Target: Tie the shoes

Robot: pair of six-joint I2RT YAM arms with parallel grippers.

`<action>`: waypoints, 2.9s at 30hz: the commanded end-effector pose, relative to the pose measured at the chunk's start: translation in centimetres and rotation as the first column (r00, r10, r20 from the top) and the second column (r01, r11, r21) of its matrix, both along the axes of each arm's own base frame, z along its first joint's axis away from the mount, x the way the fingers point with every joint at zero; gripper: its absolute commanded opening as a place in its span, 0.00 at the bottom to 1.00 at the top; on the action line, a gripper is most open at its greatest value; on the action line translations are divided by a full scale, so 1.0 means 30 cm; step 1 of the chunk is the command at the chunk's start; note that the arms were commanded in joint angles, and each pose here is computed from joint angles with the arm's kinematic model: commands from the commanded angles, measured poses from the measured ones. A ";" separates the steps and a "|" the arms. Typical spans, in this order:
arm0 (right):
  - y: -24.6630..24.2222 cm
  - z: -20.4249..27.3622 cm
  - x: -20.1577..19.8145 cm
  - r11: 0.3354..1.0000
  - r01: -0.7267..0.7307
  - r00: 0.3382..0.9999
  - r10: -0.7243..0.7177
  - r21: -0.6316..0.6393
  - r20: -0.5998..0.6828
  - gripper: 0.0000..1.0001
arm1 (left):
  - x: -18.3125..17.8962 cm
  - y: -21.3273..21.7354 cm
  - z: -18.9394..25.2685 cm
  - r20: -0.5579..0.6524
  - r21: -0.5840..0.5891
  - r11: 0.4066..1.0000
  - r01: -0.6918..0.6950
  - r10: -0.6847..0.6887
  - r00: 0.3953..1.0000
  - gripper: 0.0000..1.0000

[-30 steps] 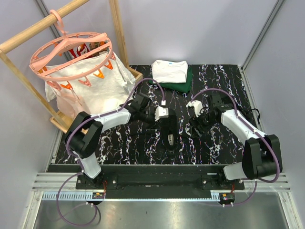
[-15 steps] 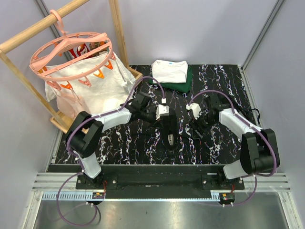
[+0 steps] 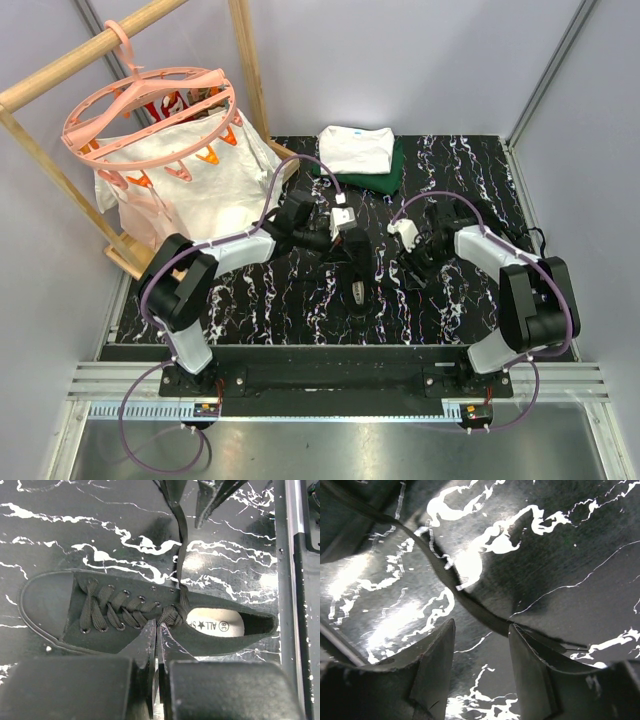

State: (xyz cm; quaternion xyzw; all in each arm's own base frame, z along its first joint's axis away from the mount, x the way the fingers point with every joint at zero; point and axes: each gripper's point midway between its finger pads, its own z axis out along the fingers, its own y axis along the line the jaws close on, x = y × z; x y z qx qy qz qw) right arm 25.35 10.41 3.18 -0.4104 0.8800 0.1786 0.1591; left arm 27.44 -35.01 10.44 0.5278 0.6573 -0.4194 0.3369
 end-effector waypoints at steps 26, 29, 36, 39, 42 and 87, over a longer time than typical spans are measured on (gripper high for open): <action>-0.135 0.012 0.064 0.961 -0.101 0.970 0.152 -0.256 0.189 0.69 | -0.009 -0.027 0.098 0.059 -0.086 0.996 0.036 -0.031 0.998 0.00; -0.137 -0.001 0.055 0.961 -0.113 0.971 0.161 -0.253 0.177 0.65 | -0.006 -0.029 0.099 0.064 -0.087 0.995 0.039 -0.034 0.997 0.00; -0.145 -0.104 0.013 0.955 -0.142 0.983 0.167 -0.260 0.079 0.43 | -0.003 -0.032 0.103 0.071 -0.087 0.995 0.044 -0.038 0.997 0.00; -0.122 -0.092 0.032 0.970 -0.077 0.995 0.091 -0.230 0.051 0.00 | -0.003 -0.029 0.104 0.082 -0.086 0.995 0.047 -0.040 0.996 0.00; -0.031 0.024 0.091 0.996 0.007 0.998 -0.002 -0.094 0.060 0.00 | -0.005 -0.024 0.106 0.101 -0.090 0.995 0.047 -0.037 0.994 0.00; 0.557 0.477 0.315 0.828 0.173 0.977 -0.075 0.533 -0.200 0.71 | -0.010 0.008 0.111 0.296 -0.149 0.988 0.042 0.005 0.955 0.00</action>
